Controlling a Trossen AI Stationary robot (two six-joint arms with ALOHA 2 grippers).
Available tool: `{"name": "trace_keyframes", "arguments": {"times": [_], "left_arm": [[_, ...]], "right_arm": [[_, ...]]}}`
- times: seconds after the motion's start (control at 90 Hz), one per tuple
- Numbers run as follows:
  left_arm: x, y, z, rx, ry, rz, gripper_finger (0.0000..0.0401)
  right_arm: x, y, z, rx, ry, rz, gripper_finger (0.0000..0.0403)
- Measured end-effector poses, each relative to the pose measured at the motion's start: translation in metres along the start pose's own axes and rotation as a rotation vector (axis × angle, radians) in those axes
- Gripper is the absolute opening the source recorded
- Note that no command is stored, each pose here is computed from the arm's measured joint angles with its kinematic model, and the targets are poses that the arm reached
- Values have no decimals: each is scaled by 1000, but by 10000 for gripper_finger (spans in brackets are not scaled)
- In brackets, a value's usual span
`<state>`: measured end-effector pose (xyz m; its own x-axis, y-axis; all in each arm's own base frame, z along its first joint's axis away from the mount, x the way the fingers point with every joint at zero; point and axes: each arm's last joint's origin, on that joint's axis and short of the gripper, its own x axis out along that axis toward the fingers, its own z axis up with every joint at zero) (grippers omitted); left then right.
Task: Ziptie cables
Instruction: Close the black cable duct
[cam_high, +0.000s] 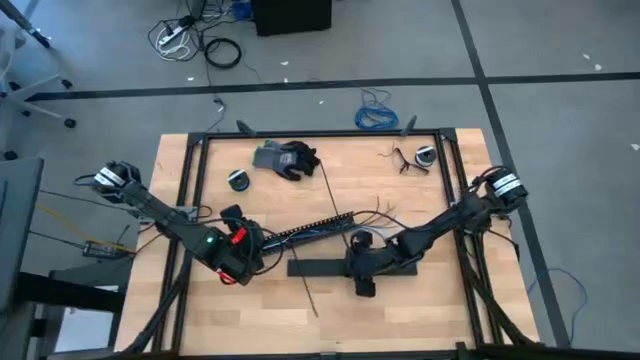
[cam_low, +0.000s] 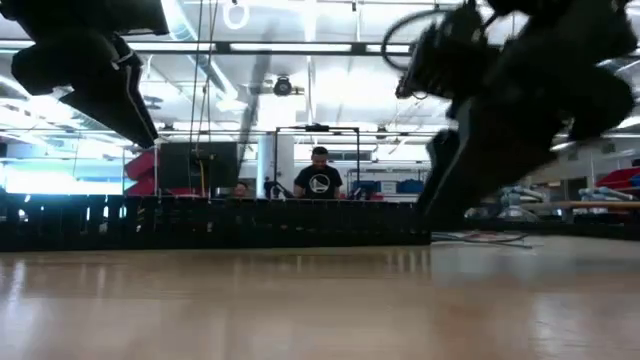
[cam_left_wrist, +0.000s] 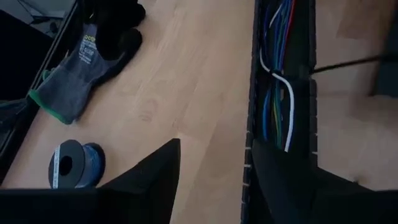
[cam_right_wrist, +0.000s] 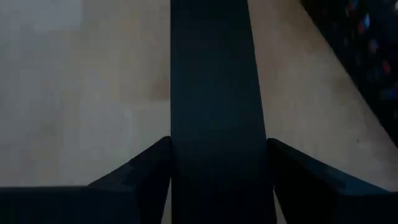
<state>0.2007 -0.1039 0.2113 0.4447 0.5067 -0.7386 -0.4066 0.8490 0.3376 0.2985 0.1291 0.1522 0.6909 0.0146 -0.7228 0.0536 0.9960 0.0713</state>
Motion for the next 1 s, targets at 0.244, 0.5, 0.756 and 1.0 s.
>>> {"name": "trace_keyframes", "arguments": {"times": [0.244,0.5,0.756,1.0], "left_arm": [[0,0,0,-4,3,2,193],[4,-4,-3,-9,34,-70,193],[9,-4,-10,-21,48,-59,193],[14,-11,-10,-21,9,-132,193]], "right_arm": [[-41,1,7,-50,-37,-77,232],[-77,-30,26,-147,-98,-190,232],[-112,-72,49,-197,-197,-260,233],[-124,-112,53,-176,-155,-226,231]]}}
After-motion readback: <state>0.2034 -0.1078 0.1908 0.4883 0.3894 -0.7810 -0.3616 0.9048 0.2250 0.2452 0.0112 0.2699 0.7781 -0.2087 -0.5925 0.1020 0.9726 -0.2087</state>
